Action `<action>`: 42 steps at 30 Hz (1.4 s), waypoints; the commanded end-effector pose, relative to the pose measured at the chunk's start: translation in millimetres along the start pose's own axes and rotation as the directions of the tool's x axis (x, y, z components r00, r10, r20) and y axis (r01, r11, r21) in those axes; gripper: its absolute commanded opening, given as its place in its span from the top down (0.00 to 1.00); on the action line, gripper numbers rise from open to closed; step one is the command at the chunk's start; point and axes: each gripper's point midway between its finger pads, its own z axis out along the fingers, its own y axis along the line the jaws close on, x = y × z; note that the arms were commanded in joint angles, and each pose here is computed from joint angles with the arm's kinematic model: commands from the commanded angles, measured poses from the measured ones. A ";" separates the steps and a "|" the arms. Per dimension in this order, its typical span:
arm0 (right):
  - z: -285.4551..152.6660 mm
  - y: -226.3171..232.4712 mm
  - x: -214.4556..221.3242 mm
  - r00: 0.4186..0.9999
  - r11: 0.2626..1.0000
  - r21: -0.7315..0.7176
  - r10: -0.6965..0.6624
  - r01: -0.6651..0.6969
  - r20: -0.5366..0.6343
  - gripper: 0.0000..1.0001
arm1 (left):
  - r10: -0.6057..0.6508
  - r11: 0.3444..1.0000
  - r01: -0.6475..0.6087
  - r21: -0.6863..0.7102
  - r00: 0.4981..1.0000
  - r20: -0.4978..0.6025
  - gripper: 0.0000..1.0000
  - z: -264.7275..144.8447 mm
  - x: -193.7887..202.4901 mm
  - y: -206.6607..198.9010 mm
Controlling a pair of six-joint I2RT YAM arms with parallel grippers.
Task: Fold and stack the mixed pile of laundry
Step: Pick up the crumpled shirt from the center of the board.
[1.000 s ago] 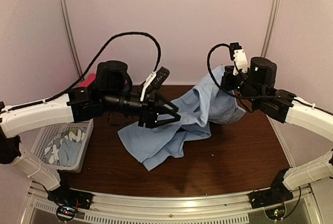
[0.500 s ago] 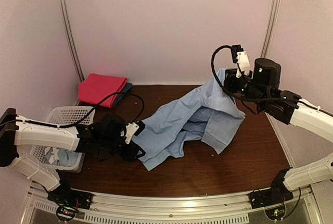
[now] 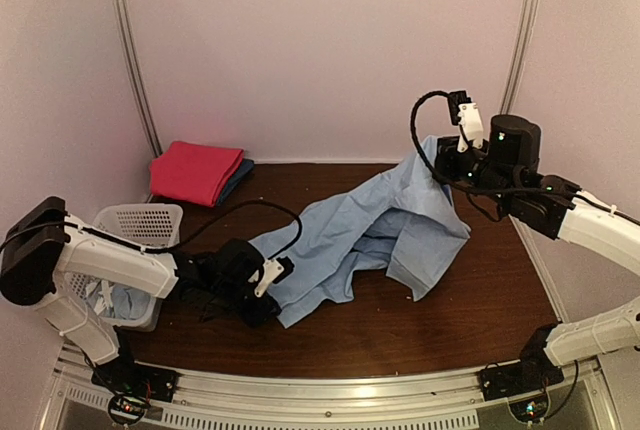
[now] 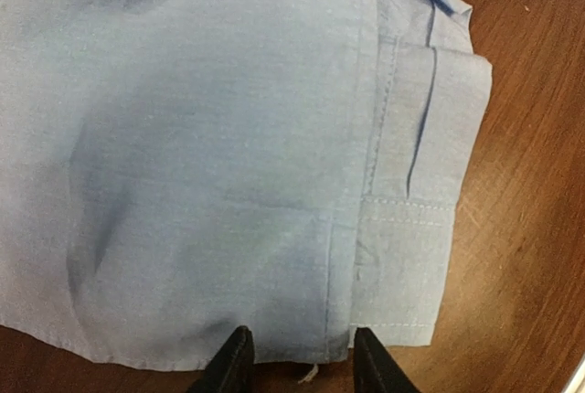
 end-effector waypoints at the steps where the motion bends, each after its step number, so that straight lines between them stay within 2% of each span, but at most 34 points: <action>1: 0.8 -3.3 0.8 1.000 1.000 0.001 0.014 -0.014 0.002 1.00 | 0.055 0.998 -0.054 -0.036 0.998 0.025 0.61 7.8 -17.0 0.7; 9: 3.4 -6.8 7.1 1.000 1.000 0.005 0.019 -0.019 -0.013 1.00 | 0.091 0.994 -0.091 -0.057 0.996 0.007 0.46 16.1 -20.6 2.4; 12: 4.4 -8.7 8.6 1.000 1.000 0.009 0.019 -0.019 -0.018 1.00 | 0.103 0.992 -0.102 -0.067 0.995 0.000 0.46 18.2 -20.9 4.1; 14: 4.0 -10.3 7.9 1.000 1.000 0.013 0.020 -0.019 -0.017 1.00 | 0.103 0.990 -0.103 -0.093 0.995 -0.007 0.51 19.0 -20.9 8.2; 18: 2.7 -14.0 7.8 1.000 1.000 0.024 0.019 -0.018 -0.019 1.00 | 0.098 0.985 -0.098 -0.144 0.995 -0.005 0.69 14.4 -23.3 16.8; 21: -0.4 -17.4 8.0 1.000 0.999 0.034 0.019 -0.018 -0.022 1.00 | 0.085 0.979 -0.075 -0.192 0.995 0.047 0.81 0.4 -36.1 24.5; 24: -5.3 -22.5 9.7 1.000 0.998 0.052 0.020 -0.019 -0.023 1.00 | 0.074 0.973 -0.046 -0.226 0.991 0.114 1.00 -19.0 -54.2 29.7; 30: -15.3 -34.5 11.3 0.999 0.996 0.092 0.020 -0.017 -0.030 1.00 | 0.051 0.953 0.033 -0.301 0.963 0.264 1.00 -72.9 -108.4 46.7; 34: -19.8 -44.1 0.6 1.000 0.991 0.136 0.011 -0.008 -0.022 1.00 | -0.011 0.917 0.172 -0.361 0.913 0.408 1.00 -129.1 -157.9 83.3; 37: -22.4 -45.1 -19.9 1.000 0.991 0.136 -0.003 0.005 -0.012 1.00 | -0.070 0.884 0.310 -0.349 0.828 0.556 1.00 -192.4 -203.6 115.0; 42: -32.1 -32.8 -63.8 0.999 0.996 0.080 -0.037 0.036 0.010 1.00 | -0.001 0.905 0.309 -0.294 0.692 0.722 1.00 -295.7 -279.7 109.9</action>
